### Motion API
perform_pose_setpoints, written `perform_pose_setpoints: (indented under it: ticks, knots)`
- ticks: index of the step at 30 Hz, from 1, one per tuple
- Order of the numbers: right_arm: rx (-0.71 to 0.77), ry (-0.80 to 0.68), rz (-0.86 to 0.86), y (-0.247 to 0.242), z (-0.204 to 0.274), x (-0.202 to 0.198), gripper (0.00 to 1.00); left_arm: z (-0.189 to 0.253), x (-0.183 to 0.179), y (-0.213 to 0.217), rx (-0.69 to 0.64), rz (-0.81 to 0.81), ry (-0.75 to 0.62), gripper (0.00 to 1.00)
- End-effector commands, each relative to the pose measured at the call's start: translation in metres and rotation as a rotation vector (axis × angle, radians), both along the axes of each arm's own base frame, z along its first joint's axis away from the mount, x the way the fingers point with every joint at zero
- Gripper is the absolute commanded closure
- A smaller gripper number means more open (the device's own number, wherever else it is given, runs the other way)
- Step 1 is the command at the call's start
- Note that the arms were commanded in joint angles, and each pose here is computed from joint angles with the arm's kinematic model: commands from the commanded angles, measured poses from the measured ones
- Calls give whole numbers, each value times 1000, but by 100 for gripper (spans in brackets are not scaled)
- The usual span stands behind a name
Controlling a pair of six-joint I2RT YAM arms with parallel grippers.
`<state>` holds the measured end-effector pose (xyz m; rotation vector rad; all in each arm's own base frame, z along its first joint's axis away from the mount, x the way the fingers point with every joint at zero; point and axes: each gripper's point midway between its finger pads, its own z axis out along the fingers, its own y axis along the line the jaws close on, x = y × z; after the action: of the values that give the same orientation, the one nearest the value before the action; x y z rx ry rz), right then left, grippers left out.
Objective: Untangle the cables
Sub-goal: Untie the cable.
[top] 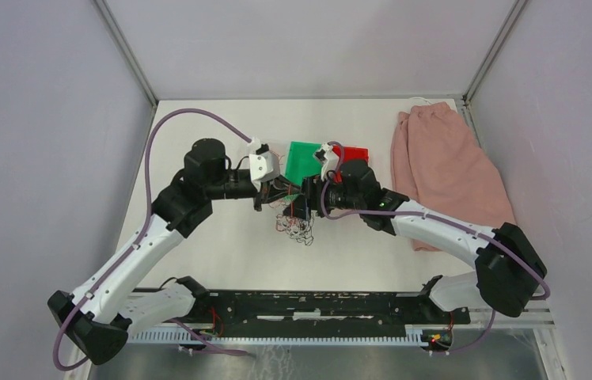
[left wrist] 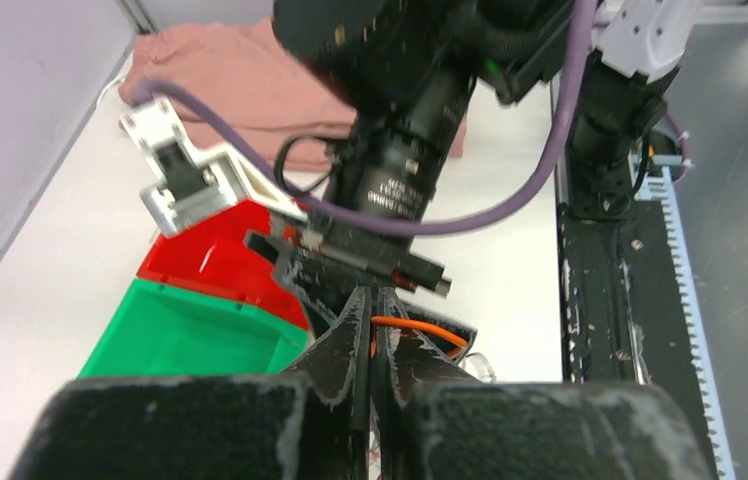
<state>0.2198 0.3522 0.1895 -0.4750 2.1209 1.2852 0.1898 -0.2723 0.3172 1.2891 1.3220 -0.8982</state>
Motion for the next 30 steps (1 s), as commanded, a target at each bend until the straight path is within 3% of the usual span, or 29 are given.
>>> perform_pose_setpoints:
  ticks: [1, 18, 30]
  knots:
    - [-44, -35, -49, -5, -19, 10, 20, 56, -14, -8, -109, -71, -26, 97]
    - [-289, 3, -137, -47, -106, 7, 19, 166, -24, -12, -253, -113, -148, 97]
    - [-341, 5, -170, -62, -118, 4, 19, 230, -6, 4, -314, 16, -452, 97]
